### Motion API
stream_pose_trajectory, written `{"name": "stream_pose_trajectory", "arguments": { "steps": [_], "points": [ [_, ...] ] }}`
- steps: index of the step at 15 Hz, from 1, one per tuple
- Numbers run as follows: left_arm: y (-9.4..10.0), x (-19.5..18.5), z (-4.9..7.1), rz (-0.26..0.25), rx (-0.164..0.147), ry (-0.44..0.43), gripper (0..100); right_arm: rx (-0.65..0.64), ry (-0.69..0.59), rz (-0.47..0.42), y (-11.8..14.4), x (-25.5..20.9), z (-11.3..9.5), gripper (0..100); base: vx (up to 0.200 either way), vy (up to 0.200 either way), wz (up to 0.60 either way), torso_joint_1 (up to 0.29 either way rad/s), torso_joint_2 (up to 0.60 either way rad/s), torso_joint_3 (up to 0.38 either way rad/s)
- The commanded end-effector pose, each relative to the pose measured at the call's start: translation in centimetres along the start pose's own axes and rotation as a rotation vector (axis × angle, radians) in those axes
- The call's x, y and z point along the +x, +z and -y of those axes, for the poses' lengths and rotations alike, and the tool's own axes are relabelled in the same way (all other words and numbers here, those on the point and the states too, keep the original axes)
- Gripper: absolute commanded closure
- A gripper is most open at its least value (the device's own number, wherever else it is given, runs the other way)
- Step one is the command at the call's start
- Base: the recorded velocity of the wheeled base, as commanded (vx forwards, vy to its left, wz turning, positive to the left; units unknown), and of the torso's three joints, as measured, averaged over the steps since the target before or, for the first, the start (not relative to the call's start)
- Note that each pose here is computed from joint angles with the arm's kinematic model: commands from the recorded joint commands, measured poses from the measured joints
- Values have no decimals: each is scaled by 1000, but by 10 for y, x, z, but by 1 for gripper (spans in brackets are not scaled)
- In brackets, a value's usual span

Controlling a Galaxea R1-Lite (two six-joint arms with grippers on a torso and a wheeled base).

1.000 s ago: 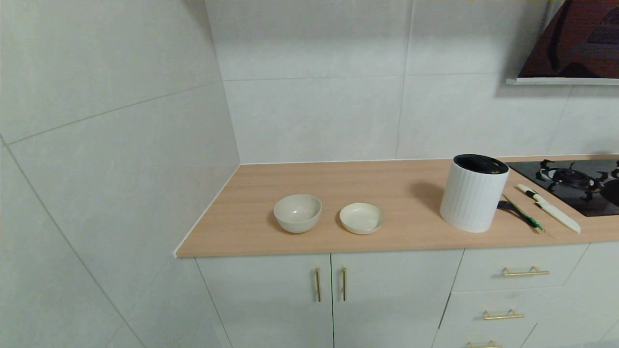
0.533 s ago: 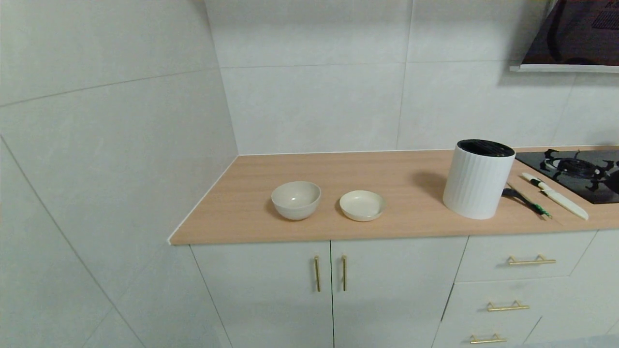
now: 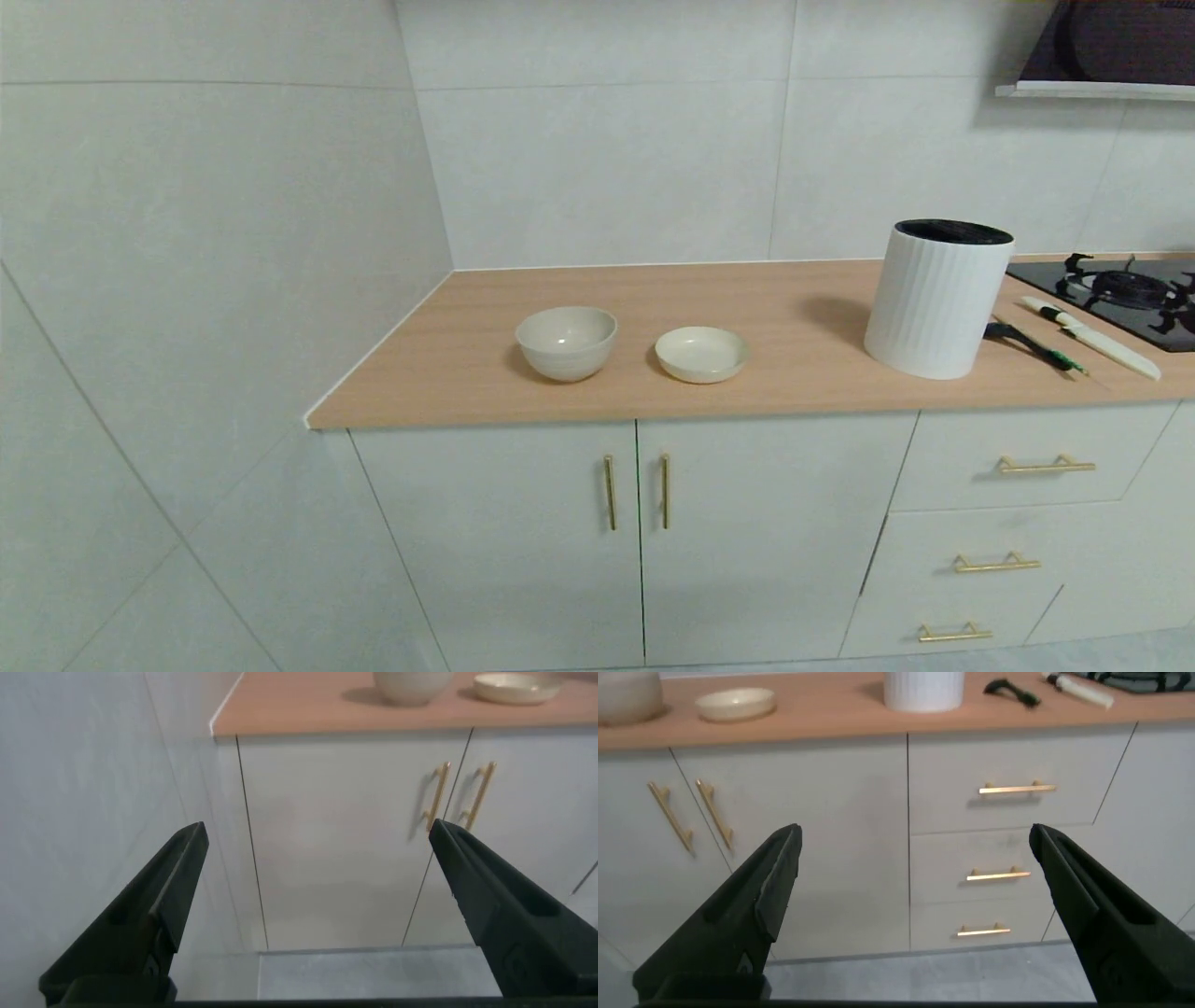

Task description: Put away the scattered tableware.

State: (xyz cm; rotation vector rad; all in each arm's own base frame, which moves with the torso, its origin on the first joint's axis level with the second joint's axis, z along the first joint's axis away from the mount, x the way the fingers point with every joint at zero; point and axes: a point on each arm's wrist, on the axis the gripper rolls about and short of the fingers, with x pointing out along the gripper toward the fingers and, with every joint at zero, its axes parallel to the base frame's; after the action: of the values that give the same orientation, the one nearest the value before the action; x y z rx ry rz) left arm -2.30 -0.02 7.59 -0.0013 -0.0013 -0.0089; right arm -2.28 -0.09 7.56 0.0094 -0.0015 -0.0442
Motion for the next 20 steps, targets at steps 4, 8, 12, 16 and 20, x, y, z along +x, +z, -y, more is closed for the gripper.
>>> {"name": "stream_pose_trajectory", "arguments": {
  "steps": [4, 8, 12, 16, 20],
  "points": [
    [0, 0, 0, 0, 0, 0, 0, 0, 0, 0, 0, 0, 0, 0, 0, 0, 0, -207, 502, 293],
    [0, 0, 0, 0, 0, 0, 0, 0, 0, -1, 0, 0, 0, 0, 0, 0, 0, -191, 478, 287],
    [0, 0, 0, 0, 0, 0, 0, 0, 0, 0, 0, 0, 0, 0, 0, 0, 0, -167, 463, 294],
    [0, 0, 0, -1, 0, 0, 0, 0, 0, 0, 0, 0, 0, 0, 0, 0, 0, -138, 449, 316],
    [0, 0, 0, 0, 0, 0, 0, 0, 0, 0, 0, 0, 0, 0, 0, 0, 0, -77, 354, 262]
  ]
}}
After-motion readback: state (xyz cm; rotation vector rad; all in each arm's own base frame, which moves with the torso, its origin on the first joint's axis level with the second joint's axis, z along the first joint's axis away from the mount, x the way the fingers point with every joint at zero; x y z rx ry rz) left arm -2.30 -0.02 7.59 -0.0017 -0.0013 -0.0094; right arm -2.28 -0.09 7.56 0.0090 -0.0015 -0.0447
